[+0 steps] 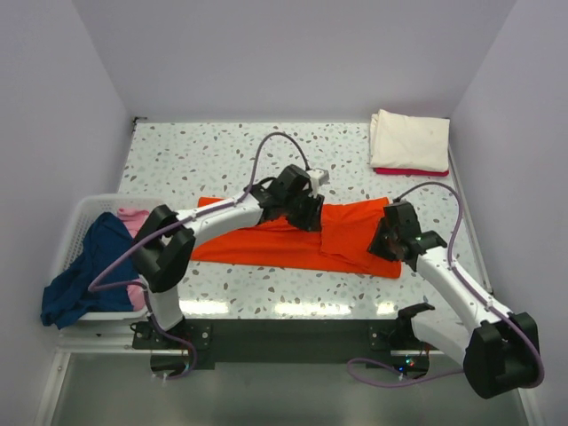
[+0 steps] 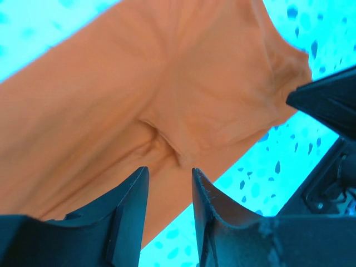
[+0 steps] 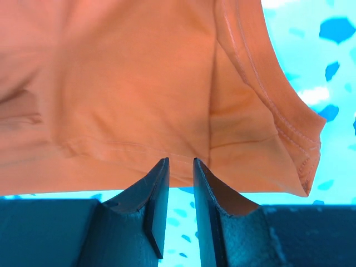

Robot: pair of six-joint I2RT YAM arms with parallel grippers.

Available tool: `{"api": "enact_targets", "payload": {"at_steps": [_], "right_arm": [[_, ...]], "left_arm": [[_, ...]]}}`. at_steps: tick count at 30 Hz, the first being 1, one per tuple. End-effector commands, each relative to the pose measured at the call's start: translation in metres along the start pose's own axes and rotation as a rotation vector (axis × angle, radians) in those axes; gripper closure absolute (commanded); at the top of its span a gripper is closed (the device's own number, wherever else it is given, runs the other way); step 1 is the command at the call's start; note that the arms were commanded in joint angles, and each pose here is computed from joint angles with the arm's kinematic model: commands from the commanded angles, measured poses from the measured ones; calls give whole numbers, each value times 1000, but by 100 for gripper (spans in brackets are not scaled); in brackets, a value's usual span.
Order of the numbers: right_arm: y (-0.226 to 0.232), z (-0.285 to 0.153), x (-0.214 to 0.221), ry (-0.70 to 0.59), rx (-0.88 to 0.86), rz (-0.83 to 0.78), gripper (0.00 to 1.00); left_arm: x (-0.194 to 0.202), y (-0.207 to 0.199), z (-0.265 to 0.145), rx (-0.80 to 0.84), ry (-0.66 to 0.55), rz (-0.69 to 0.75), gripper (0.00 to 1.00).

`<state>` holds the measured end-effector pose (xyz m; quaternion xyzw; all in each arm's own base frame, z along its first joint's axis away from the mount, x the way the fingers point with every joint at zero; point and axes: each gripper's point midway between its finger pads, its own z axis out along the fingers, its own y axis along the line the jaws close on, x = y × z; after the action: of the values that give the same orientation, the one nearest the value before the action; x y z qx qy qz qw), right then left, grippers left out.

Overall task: Fold and stack the t-shirts
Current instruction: Fold the tshirt

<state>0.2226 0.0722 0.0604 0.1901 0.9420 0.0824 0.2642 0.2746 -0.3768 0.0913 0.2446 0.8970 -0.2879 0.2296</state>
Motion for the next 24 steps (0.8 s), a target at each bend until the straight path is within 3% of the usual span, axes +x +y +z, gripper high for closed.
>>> {"api": "enact_targets", "payload": {"at_steps": [1, 7, 11, 24], "right_arm": [[9, -11, -21, -56, -9, -15, 72], [22, -3, -28, -44, -45, -20, 72], [24, 0, -32, -42, -37, -31, 72], [16, 17, -19, -10, -12, -40, 72]], "left_arm": [[-36, 16, -24, -10, -99, -6, 59], [-52, 66, 4, -147, -85, -41, 78], [-45, 66, 24, -115, -40, -44, 88], [18, 76, 40, -106, 60, -102, 92]]}}
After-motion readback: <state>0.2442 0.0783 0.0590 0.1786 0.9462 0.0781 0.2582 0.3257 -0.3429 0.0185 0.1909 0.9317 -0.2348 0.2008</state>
